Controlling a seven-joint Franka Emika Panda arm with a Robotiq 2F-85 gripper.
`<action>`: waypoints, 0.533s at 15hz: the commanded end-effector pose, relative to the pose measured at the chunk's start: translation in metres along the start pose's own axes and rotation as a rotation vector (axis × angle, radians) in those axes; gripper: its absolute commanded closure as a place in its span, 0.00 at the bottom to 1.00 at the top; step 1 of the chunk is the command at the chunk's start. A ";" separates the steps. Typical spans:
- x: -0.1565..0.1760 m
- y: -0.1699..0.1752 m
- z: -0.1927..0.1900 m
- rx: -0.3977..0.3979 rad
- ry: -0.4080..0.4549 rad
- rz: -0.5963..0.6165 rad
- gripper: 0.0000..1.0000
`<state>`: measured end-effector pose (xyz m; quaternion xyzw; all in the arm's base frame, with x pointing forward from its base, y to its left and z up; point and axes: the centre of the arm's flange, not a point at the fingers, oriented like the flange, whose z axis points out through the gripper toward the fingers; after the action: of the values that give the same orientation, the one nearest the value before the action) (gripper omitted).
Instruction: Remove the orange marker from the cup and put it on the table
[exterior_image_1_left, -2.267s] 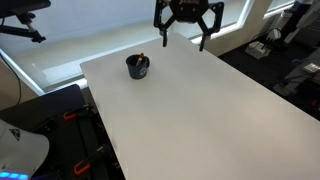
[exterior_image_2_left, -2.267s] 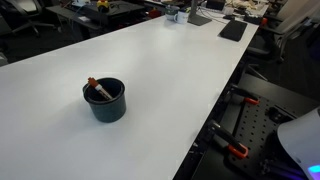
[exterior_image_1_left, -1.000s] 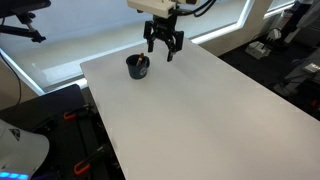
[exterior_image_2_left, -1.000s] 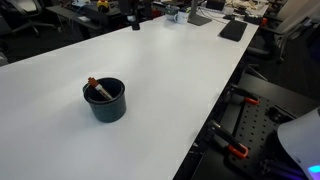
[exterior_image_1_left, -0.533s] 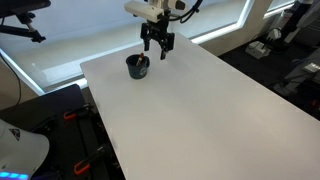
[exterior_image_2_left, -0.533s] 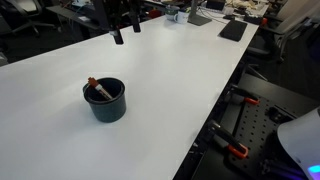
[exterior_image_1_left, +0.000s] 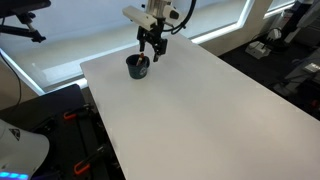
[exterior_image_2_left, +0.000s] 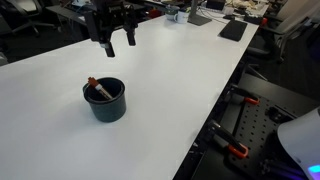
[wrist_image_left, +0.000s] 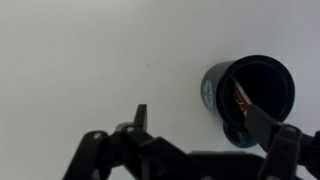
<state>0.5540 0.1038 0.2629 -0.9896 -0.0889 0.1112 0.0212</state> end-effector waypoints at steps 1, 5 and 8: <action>0.019 -0.040 0.023 0.053 0.026 0.068 0.00; 0.018 -0.052 0.035 0.036 0.048 0.083 0.00; 0.024 -0.068 0.049 0.035 0.065 0.107 0.00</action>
<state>0.5549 0.1763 0.2142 -0.9955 -0.0331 0.0814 0.0356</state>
